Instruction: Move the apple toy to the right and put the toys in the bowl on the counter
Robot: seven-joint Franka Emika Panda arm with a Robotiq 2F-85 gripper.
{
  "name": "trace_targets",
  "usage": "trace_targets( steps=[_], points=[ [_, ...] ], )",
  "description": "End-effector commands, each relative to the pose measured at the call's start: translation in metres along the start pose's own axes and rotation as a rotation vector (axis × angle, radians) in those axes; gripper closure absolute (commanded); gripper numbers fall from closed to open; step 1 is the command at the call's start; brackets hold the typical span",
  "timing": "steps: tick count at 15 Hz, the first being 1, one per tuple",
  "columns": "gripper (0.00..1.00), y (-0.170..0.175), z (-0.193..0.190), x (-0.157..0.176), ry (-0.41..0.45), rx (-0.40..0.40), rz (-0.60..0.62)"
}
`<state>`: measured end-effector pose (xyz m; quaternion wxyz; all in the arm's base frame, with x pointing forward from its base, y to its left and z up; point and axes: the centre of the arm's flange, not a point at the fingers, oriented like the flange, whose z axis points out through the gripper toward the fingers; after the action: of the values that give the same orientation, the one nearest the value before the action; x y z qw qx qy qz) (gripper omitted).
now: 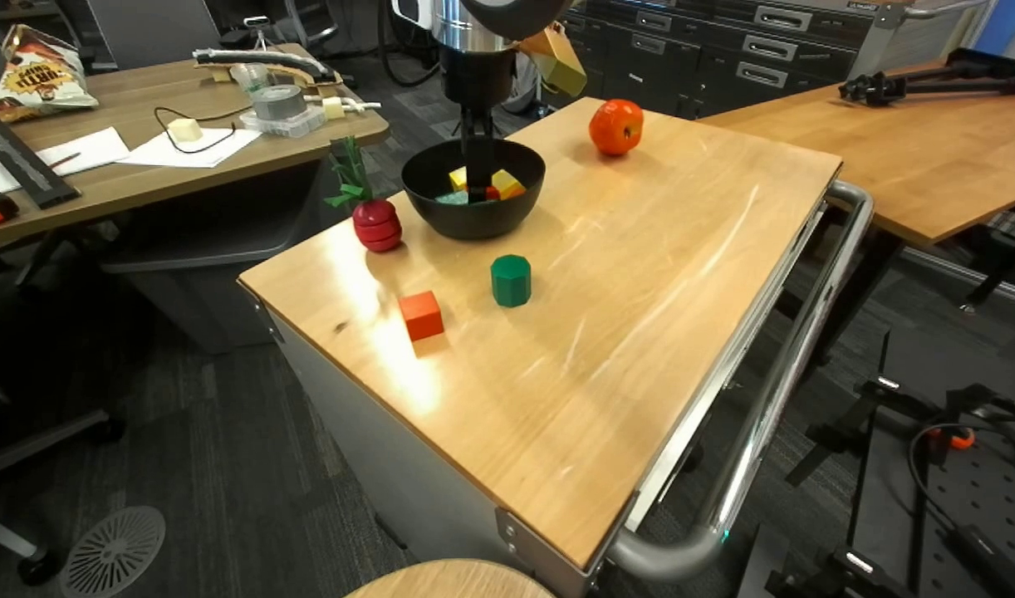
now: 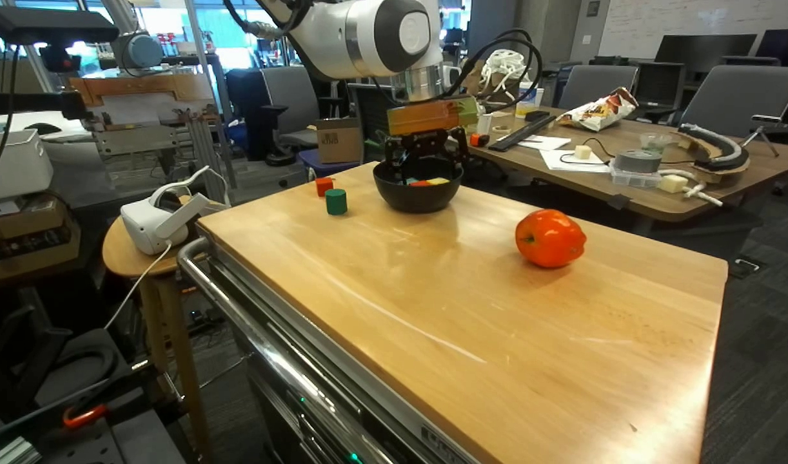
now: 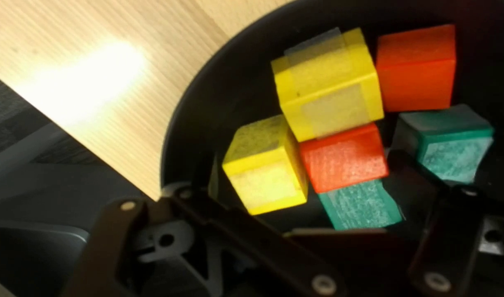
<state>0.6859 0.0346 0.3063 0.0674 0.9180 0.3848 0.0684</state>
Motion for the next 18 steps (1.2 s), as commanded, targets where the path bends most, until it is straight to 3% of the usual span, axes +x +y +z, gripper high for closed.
trace_targets(
  steps=[1,6,7,10,13,15,18],
  points=[
    [0.0,0.006,0.014,0.017,-0.046,-0.049,-0.009],
    [0.02,-0.003,0.03,0.024,-0.117,-0.09,-0.069],
    [0.26,-0.004,0.031,0.025,-0.124,-0.094,-0.077],
    [0.33,-0.007,0.019,0.027,-0.118,-0.103,-0.11],
    [0.39,-0.014,-0.012,0.025,-0.051,-0.063,-0.147],
    [0.48,-0.022,-0.036,0.023,0.022,-0.012,-0.176],
    [0.48,-0.032,-0.081,0.012,0.149,0.099,-0.239]
  ],
)
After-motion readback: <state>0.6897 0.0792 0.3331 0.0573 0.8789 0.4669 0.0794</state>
